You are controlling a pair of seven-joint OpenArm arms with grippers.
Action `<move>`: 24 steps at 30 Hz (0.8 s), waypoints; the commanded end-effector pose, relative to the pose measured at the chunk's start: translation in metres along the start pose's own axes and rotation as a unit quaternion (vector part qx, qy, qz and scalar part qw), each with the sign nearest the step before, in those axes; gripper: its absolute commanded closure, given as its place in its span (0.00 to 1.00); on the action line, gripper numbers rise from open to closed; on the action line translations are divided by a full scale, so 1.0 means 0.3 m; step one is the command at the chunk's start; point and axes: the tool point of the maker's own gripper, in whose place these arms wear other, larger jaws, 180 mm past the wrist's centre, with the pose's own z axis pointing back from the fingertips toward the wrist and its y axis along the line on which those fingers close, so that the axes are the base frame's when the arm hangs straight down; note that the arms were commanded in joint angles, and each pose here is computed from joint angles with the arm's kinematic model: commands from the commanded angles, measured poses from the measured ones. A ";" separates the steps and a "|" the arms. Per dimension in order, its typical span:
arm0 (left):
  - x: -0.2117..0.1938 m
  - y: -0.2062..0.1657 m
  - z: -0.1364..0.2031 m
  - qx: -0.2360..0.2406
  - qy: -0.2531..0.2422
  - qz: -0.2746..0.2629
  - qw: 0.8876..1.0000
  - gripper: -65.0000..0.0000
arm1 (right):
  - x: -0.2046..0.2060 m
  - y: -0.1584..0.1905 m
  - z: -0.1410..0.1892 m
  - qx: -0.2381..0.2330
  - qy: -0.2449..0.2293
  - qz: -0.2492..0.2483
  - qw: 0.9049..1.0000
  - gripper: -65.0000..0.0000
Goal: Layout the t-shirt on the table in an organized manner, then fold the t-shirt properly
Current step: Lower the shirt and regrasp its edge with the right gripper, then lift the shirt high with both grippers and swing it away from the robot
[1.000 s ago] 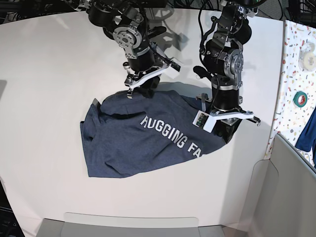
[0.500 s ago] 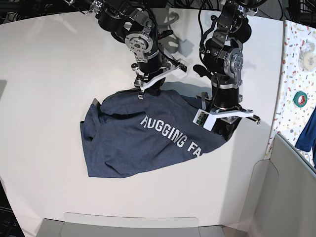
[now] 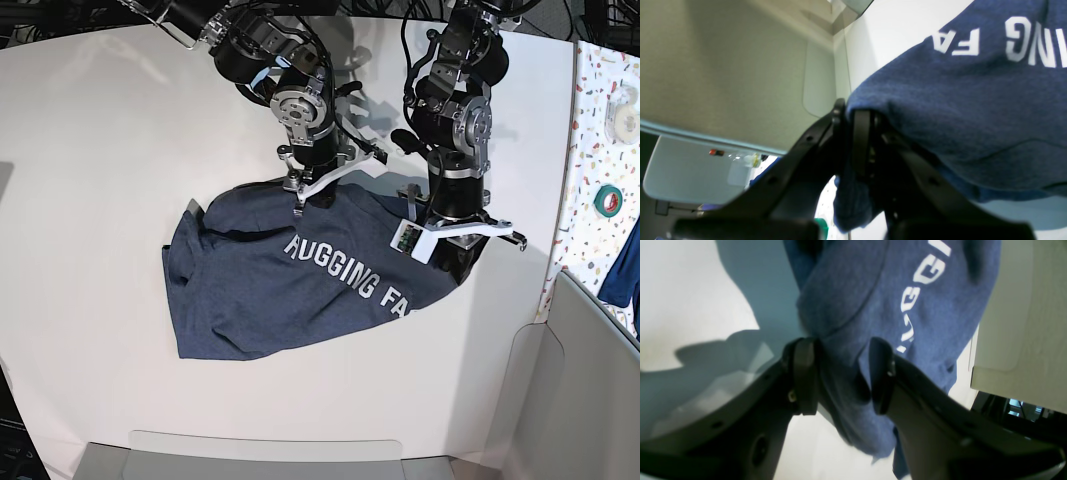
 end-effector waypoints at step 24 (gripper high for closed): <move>0.045 0.053 -0.001 0.026 -0.024 0.007 0.999 1.00 | 0.006 0.042 -0.049 0.011 0.012 0.014 1.000 0.96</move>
